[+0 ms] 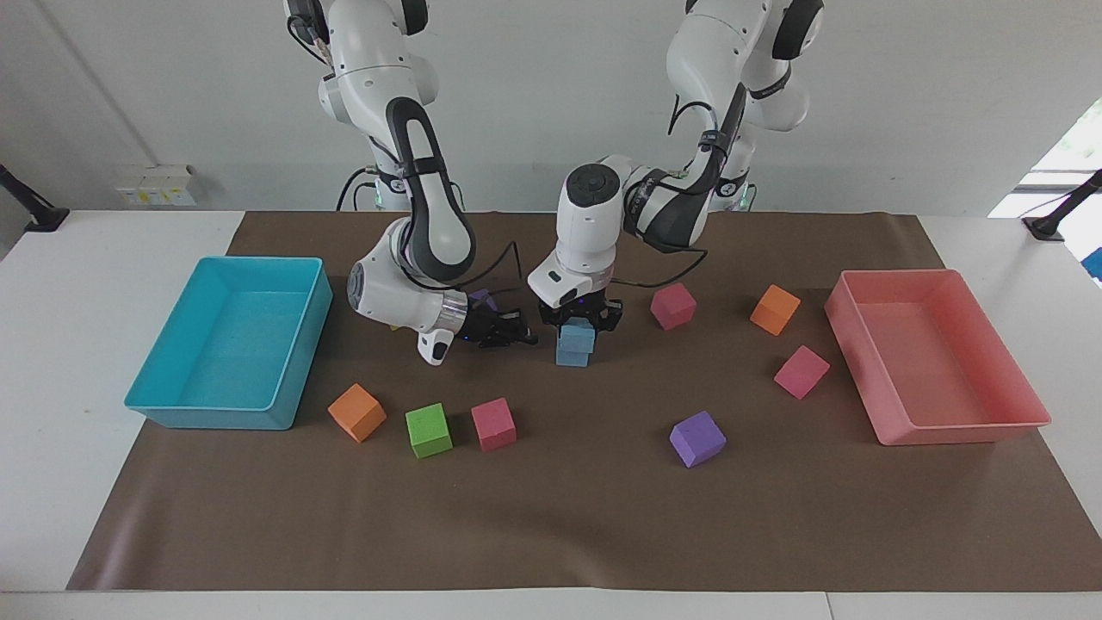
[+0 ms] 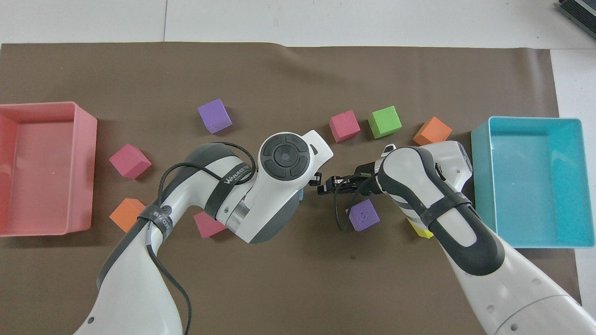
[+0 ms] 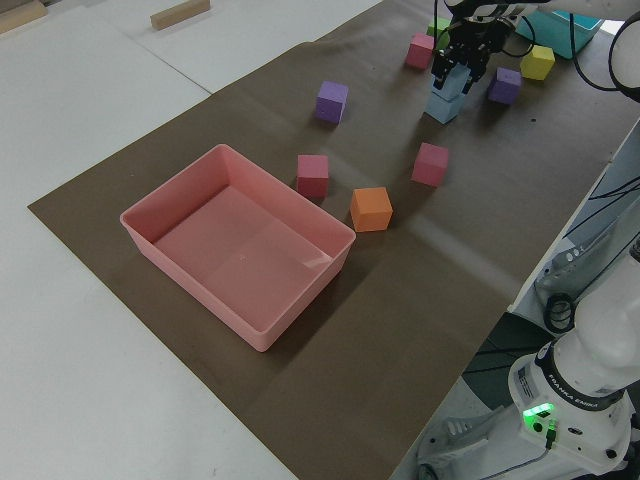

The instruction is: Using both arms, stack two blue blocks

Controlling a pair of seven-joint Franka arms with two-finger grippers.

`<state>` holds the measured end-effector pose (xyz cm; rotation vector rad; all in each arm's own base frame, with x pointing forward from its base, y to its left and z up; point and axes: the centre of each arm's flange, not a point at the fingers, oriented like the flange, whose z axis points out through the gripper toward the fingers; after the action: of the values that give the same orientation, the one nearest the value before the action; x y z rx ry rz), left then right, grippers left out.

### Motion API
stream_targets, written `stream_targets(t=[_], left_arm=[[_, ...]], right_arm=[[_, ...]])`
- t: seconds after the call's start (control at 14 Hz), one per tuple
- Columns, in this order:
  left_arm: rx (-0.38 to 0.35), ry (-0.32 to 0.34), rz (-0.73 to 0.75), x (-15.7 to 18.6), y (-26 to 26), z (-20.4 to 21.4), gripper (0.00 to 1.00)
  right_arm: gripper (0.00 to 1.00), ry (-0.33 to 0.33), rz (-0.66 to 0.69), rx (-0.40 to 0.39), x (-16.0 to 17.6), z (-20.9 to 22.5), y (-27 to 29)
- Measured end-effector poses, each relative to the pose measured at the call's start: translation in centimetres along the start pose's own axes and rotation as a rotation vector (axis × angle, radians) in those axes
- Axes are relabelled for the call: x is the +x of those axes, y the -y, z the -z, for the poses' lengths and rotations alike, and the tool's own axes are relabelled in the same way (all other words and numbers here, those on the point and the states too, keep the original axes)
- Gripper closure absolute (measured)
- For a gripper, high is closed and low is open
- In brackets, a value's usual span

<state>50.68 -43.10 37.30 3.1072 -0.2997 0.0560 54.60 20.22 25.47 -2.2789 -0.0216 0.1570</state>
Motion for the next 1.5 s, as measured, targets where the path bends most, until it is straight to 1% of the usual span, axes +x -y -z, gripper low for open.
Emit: stream_targets(t=[0.29, 1.0, 1.07, 1.14, 1.21, 1.29, 1.5], left_arm=[[0.003, 0.006, -0.012, -0.54, -0.60, -0.33, 0.41], [0.003, 0.007, -0.013, -0.58, -0.62, -0.38, 0.41], [0.004, 0.009, -0.013, -0.62, -0.60, -0.46, 0.34], [0.005, 0.010, -0.013, -0.65, -0.58, -0.53, 0.25], [0.005, 0.011, -0.013, -0.68, -0.57, -0.58, 0.10], [0.005, 0.011, -0.013, -0.68, -0.57, -0.59, 0.02], [0.006, 0.012, -0.013, -0.69, -0.57, -0.60, 0.00]], right_arm=[[0.99, 0.000, 0.000, 0.000, 0.00, 0.00, 0.00], [0.99, 0.000, 0.000, 0.000, 0.00, 0.00, 0.00], [0.99, 0.000, 0.000, 0.000, 0.00, 0.00, 0.00], [0.99, 0.000, -0.001, 0.000, 0.00, 0.00, 0.00], [0.99, 0.000, -0.002, 0.000, 0.00, 0.00, 0.00], [0.99, 0.000, -0.002, 0.000, 0.00, 0.01, 0.00], [0.99, 0.000, -0.004, 0.000, 0.00, 0.01, 0.00]])
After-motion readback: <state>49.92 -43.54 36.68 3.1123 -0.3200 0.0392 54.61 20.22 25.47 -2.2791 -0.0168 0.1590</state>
